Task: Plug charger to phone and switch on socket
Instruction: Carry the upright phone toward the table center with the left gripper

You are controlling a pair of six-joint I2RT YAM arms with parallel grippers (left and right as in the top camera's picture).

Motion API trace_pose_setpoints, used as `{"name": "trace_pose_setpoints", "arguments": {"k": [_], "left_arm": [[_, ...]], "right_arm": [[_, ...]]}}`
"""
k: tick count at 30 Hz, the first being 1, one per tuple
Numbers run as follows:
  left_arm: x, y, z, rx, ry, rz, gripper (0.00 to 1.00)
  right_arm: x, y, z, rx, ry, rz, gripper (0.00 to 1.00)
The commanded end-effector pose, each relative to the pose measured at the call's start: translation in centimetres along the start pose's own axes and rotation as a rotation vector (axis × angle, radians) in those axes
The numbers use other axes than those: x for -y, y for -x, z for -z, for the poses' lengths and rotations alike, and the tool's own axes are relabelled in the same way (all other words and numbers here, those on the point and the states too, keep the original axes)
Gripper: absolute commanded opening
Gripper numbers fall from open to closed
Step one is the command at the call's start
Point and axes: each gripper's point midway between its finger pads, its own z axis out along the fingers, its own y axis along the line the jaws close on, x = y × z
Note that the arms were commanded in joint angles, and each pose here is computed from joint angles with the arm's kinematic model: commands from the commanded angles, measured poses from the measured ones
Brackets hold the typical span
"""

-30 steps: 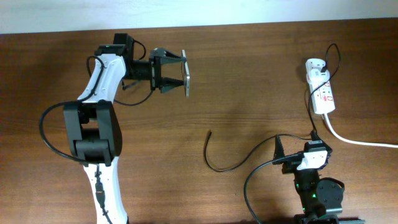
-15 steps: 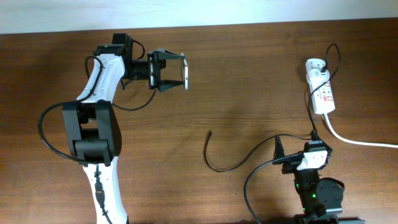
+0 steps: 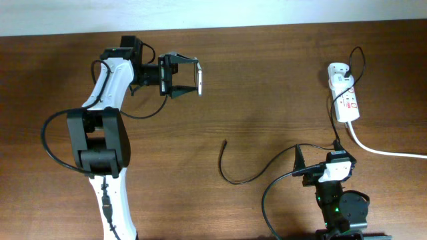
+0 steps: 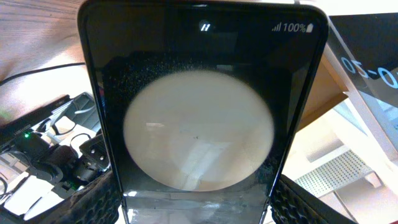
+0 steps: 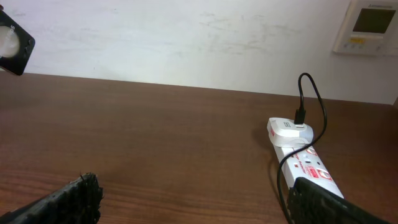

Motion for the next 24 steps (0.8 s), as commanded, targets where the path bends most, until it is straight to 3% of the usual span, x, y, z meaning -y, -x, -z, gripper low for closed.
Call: {"name": "trace_pose_setpoints", "arguments": {"k": [1,24], "left_arm": [[1.28,-0.68,0.38,-0.037,-0.041,-0.019,0.0],[1.28,-0.68,0.38,-0.037,-0.041,-0.046,0.0]], "right_arm": [[-0.02,-0.25,-0.01,-0.005,-0.002,-0.008,0.99],[-0.02,-0.25,-0.01,-0.005,-0.002,-0.008,0.99]]}}
